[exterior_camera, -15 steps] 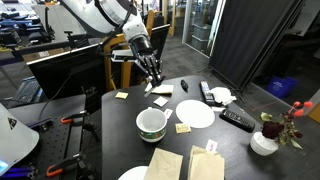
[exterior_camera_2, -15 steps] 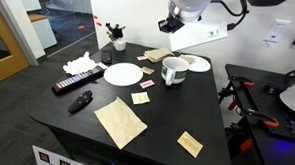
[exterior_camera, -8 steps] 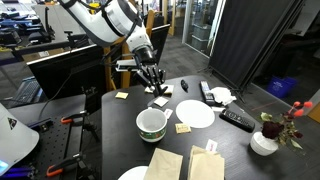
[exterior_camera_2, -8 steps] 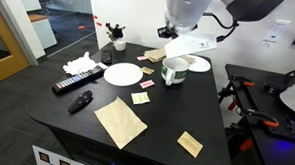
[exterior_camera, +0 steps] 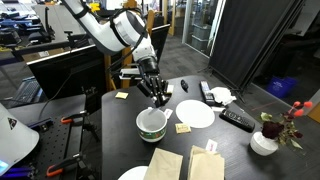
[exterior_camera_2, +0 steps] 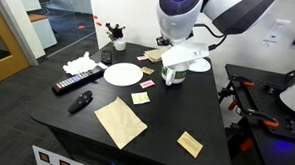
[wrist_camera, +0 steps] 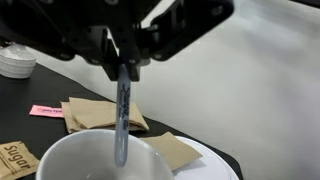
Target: Put the black pen inside the white mug
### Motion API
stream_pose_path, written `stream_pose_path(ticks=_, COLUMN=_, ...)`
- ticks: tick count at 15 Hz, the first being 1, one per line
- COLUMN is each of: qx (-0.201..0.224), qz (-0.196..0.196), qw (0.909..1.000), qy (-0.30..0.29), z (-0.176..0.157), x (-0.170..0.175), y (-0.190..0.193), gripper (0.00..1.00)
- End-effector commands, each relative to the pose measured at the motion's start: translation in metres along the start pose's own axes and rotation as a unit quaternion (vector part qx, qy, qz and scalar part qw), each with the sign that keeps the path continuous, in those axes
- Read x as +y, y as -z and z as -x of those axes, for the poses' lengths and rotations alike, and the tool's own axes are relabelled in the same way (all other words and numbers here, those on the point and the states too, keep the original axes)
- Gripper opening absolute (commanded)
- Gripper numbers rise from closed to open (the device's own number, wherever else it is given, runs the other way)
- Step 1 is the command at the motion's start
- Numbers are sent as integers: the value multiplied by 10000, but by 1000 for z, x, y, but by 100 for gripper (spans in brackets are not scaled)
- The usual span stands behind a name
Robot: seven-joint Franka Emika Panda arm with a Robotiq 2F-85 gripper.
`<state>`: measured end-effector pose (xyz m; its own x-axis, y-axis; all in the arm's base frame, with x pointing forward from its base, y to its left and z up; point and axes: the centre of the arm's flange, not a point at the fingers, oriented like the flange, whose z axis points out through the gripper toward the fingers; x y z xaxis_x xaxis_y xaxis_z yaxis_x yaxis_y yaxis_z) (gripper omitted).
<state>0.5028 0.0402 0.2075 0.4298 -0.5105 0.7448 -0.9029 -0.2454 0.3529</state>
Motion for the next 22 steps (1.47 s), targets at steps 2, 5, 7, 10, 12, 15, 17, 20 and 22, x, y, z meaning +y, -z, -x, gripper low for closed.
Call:
stream_pose_path(ticks=2, qx=-20, qz=165, qw=9998, qy=-72, z=5, x=-14, y=-11, gripper=4)
stream_pose_path(ticks=5, qx=-70, qz=245, qw=9997, qy=-20, z=10, x=-16, y=-14, gripper=46)
stream_pose_path(ticks=7, qx=-105, qz=270, qw=9996, qy=-30, z=10, x=-17, y=-14, gripper=61)
stream_pose_path(ticks=10, qx=-114, qz=263, qw=9996, qy=-84, z=6, x=-15, y=-10, gripper=85)
stream_pose_path(ticks=12, qx=-112, qz=204, qw=9996, qy=-152, z=0, x=-11, y=-3, gripper=100)
stream_pose_path(ticks=15, qx=-112, qz=145, qw=9994, qy=-294, z=-14, x=-1, y=10, gripper=100)
stream_pose_path(ticks=17, qx=-129, qz=154, qw=9989, qy=-414, z=-26, x=7, y=23, gripper=100)
stream_pose_path(ticks=20, qx=-174, qz=108, qw=9981, qy=-580, z=-43, x=23, y=43, gripper=100)
stream_pose_path(ticks=22, qx=-179, qz=104, qw=9975, qy=-681, z=-55, x=35, y=58, gripper=100)
